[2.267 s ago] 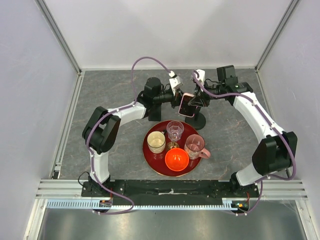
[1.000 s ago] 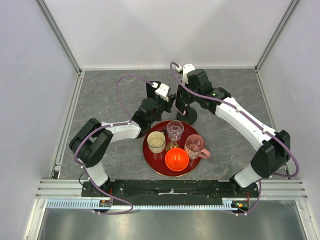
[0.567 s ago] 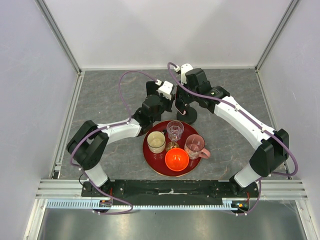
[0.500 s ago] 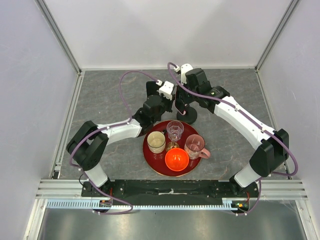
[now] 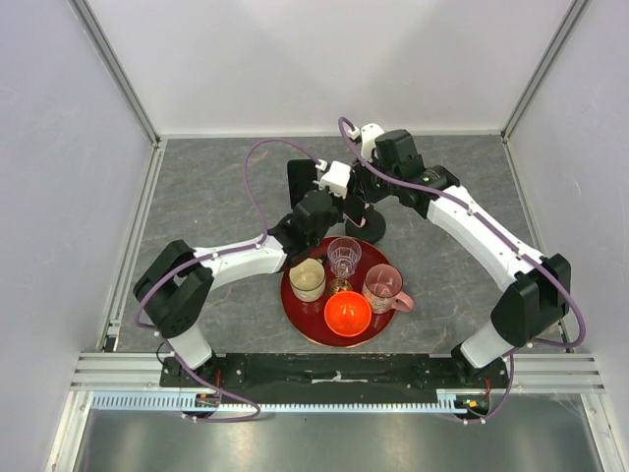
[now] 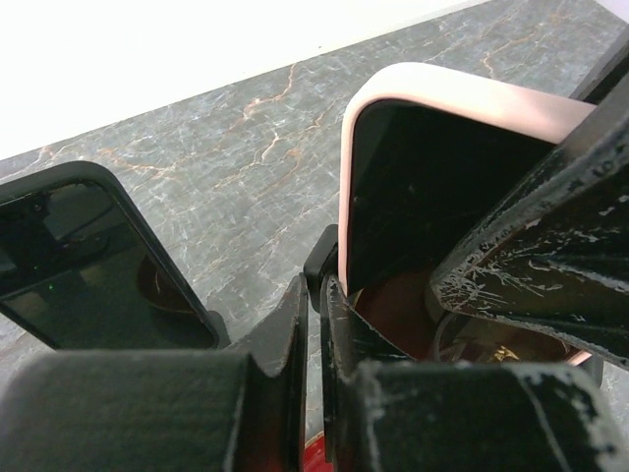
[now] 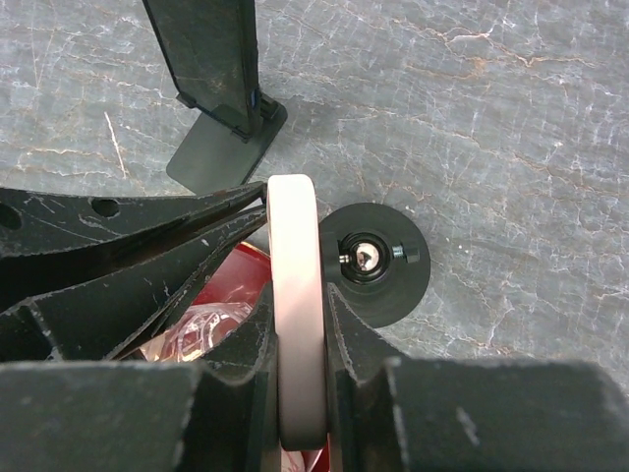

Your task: Place the phone on the phone stand

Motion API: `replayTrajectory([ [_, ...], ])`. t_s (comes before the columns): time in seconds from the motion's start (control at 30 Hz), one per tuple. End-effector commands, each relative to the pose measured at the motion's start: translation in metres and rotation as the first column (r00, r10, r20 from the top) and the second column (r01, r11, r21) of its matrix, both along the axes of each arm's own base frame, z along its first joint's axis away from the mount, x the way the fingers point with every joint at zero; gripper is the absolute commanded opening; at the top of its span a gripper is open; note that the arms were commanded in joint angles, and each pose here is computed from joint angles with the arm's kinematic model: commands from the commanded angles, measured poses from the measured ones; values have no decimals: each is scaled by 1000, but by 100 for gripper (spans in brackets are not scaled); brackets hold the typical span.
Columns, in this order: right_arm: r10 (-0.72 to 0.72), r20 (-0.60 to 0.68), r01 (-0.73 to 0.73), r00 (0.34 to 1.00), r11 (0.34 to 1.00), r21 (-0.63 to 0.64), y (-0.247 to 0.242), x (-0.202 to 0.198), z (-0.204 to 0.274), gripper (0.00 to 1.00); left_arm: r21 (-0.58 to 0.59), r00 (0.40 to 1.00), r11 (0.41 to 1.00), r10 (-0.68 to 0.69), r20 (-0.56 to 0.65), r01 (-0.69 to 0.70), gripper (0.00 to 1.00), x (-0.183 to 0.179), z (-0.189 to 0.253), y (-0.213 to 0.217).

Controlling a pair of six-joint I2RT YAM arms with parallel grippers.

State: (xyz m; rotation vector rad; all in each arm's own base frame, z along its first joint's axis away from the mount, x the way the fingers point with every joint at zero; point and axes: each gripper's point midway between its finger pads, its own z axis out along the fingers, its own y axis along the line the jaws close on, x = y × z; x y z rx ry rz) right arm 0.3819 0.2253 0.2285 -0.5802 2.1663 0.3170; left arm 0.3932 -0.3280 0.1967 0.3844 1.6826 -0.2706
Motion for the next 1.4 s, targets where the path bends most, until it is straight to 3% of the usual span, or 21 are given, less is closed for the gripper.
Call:
replayTrajectory([
  [0.0, -336, 133, 359, 932, 900, -247, -112, 49, -8, 0, 32, 981, 983, 180, 70, -183, 2, 3, 42, 34],
  [0.17, -333, 134, 357, 933, 901, -246, -113, 49, -9, 0, 64, 973, 974, 210, 93, -216, 4, -4, 51, 33],
  [0.3, -325, 121, 345, 938, 910, -231, -111, 49, -11, 0, 61, 977, 979, 191, 94, -197, 25, -12, 53, 30],
  [0.4, -326, 123, 346, 937, 910, -228, -113, 51, -10, 0, 70, 976, 978, 188, 109, -196, 36, -15, 56, 29],
  [0.63, -273, 106, 289, 956, 937, -196, -103, 57, -11, 0, 59, 998, 996, 59, 37, -61, 39, -36, 52, 22],
  [0.83, -260, 85, 270, 962, 951, -153, -101, 56, -10, 0, 1, 995, 995, 100, 2, -100, 42, -59, 53, 58],
  [0.93, -285, 77, 294, 955, 947, -134, -105, 55, -8, 14, -29, 997, 996, 80, -2, -80, 43, -63, 58, 63],
  [1.0, -317, 76, 324, 945, 937, -129, -113, 55, -6, 18, -53, 997, 996, 72, -13, -73, 43, -60, 59, 65],
  [1.03, -333, 75, 340, 940, 933, -121, -115, 55, -4, 31, -56, 998, 997, 61, -17, -61, 43, -60, 58, 64],
  [1.07, -348, 76, 355, 934, 927, -120, -119, 54, -2, 36, -61, 998, 996, 57, -20, -58, 43, -59, 58, 63],
  [1.27, -435, 87, 441, 896, 895, -73, -143, 51, 11, 54, -85, 999, 996, 2, -40, -5, 43, -55, 59, 52],
  [1.37, -410, 52, 411, 911, 912, -17, -139, 49, 11, 60, -115, 999, 993, -33, -35, 28, 43, -53, 69, 47],
])
